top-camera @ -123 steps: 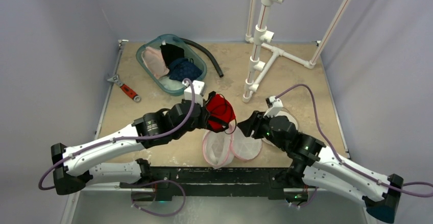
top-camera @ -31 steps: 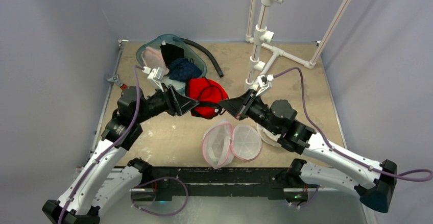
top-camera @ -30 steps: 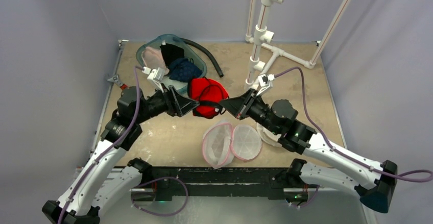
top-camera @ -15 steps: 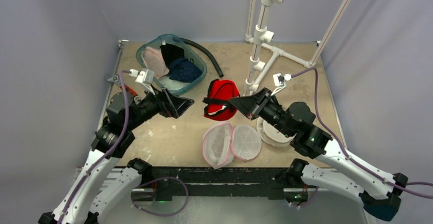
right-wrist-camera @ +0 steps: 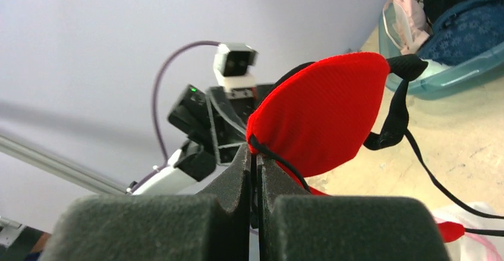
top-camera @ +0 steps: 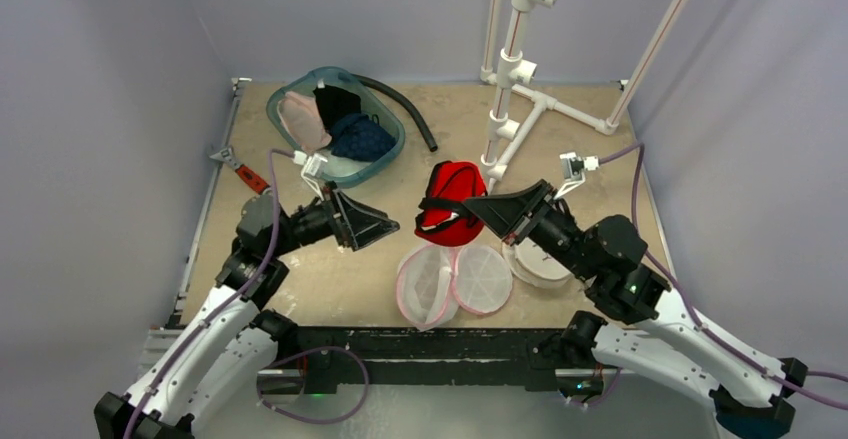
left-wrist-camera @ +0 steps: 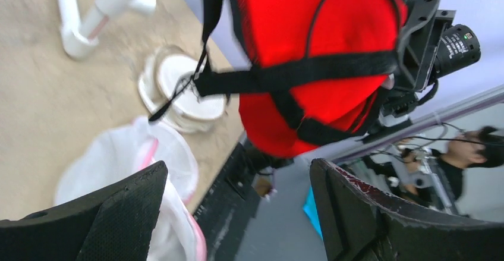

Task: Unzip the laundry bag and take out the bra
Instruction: Pick up the bra from the laundry bag.

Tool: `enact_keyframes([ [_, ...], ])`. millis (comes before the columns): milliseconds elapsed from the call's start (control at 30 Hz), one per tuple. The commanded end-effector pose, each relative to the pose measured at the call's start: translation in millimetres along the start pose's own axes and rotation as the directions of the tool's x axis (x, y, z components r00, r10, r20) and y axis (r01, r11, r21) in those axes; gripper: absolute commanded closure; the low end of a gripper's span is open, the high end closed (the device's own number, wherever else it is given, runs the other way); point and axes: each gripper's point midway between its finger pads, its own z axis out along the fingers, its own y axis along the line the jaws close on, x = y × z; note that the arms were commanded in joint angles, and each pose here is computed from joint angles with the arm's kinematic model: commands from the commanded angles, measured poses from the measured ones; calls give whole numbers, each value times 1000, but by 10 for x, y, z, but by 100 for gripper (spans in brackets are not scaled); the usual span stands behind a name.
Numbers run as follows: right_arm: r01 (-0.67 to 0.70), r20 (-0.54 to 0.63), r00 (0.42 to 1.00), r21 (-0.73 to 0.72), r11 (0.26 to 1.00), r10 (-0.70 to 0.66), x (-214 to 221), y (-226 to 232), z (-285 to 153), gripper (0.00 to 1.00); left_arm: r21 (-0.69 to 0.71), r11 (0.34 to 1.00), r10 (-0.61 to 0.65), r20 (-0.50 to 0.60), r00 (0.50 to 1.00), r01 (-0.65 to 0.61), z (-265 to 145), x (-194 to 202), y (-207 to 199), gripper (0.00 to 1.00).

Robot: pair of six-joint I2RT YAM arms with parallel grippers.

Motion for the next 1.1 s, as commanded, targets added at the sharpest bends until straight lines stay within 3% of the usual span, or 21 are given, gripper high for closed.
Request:
enact_keyframes([
  [0,71,44,997,-114,991,-66,-89,200,-20,100,202,977,-68,-2,998,67,-85,42,-374,12],
  [333,13,10,1000,-323,946,-11,83,440,2,100,346,938,1,39,999,-14,-99,153,-672,8],
  [733,-56,-4,998,-383,922,59,49,582,-18,100,189,939,288,32,957,-288,-81,180,-469,5],
  [900,-87,-19,996,-397,914,86,71,598,-11,100,248,925,285,39,958,-286,-86,179,-581,6],
  [1067,-104,-3,994,-385,917,111,67,536,4,100,349,914,205,42,978,-206,-84,167,-771,12],
])
